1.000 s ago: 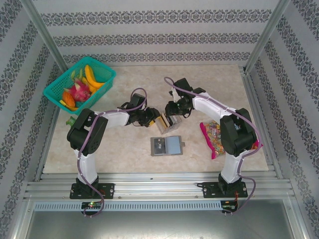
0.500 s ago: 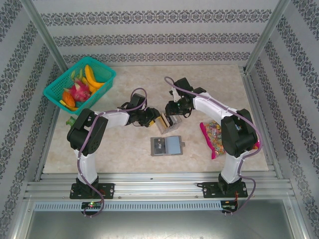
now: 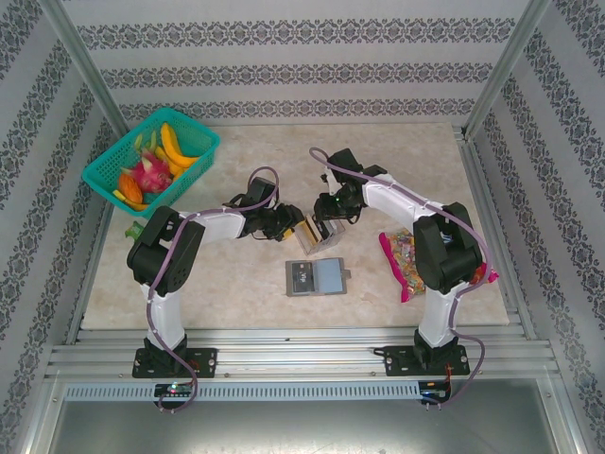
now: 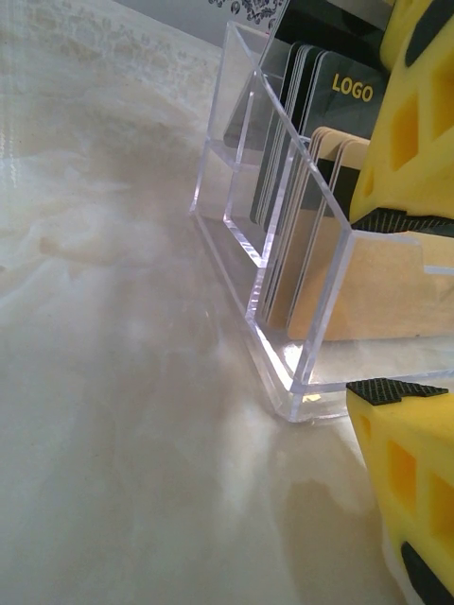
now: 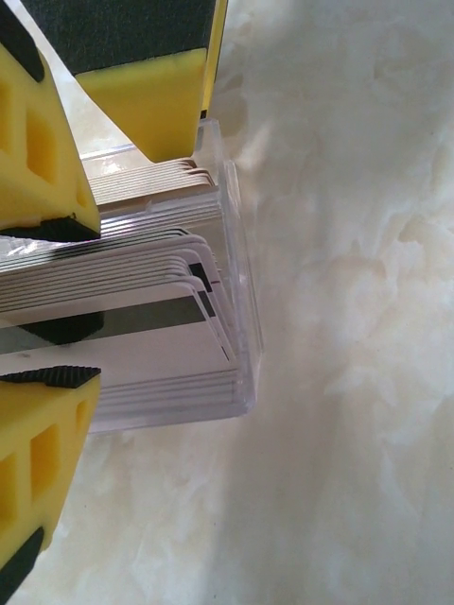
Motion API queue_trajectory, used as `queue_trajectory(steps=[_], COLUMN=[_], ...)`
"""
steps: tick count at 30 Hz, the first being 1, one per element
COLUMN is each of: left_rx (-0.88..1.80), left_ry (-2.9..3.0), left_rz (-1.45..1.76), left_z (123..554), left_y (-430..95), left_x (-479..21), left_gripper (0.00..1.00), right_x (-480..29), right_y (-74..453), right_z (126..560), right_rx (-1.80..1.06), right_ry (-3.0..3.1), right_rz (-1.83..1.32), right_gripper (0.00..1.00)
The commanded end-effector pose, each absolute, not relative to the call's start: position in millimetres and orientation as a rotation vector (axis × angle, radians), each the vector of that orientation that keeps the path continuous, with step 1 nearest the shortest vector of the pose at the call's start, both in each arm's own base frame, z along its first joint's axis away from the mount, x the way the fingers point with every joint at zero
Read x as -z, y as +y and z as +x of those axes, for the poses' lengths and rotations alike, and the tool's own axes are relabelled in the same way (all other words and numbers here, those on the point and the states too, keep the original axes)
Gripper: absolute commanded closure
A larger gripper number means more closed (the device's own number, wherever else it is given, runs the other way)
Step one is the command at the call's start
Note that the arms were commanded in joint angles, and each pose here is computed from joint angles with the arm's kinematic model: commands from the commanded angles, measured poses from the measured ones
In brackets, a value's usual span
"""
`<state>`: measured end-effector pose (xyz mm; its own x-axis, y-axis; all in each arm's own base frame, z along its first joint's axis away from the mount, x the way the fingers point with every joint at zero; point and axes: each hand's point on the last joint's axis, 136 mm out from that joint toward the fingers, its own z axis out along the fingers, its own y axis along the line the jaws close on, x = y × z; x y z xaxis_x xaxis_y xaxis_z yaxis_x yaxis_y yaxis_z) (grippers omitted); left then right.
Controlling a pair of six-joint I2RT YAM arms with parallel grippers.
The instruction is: Put the credit cards into the card holder
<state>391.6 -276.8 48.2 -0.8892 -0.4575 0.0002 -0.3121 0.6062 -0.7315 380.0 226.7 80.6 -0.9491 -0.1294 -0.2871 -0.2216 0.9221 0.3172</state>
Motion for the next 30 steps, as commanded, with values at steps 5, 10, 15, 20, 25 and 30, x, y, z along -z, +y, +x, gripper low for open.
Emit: queue_trajectory(steps=[5,10,15,20,25,30], left_rx=[1.157,1.162,1.161,1.162,1.160,1.161], left_ry=[2.642,2.641,2.643,2.645,2.646,2.645], left_rz=[-0.609,-0.605,-0.603,-0.602,-0.602,-0.601], left_z=[393,393,393,393,393,393], left_y=[-283,-285,-286,-286,-286,-286], left_x=[-54,-55,-54,-53,-53,-53], left_gripper=[0.52,0.52,0.52,0.52,0.52,0.52], right_x=[-106,-113,-115,-112,-111,-119], right_y=[236,236,236,233,229,225], right_z=[377,376,376,377,378,380], right_rx=[-0.598,-0.611,-0.615,-0.591,-0.564,-0.556], right_ry=[2.774,2.764,2.763,2.769,2.772,2.749], right_rz=[-0.300,-0.299,-0.294,-0.286,-0.276,-0.261], right_gripper=[0.62,0.65,0.66,0.74,0.80,0.87])
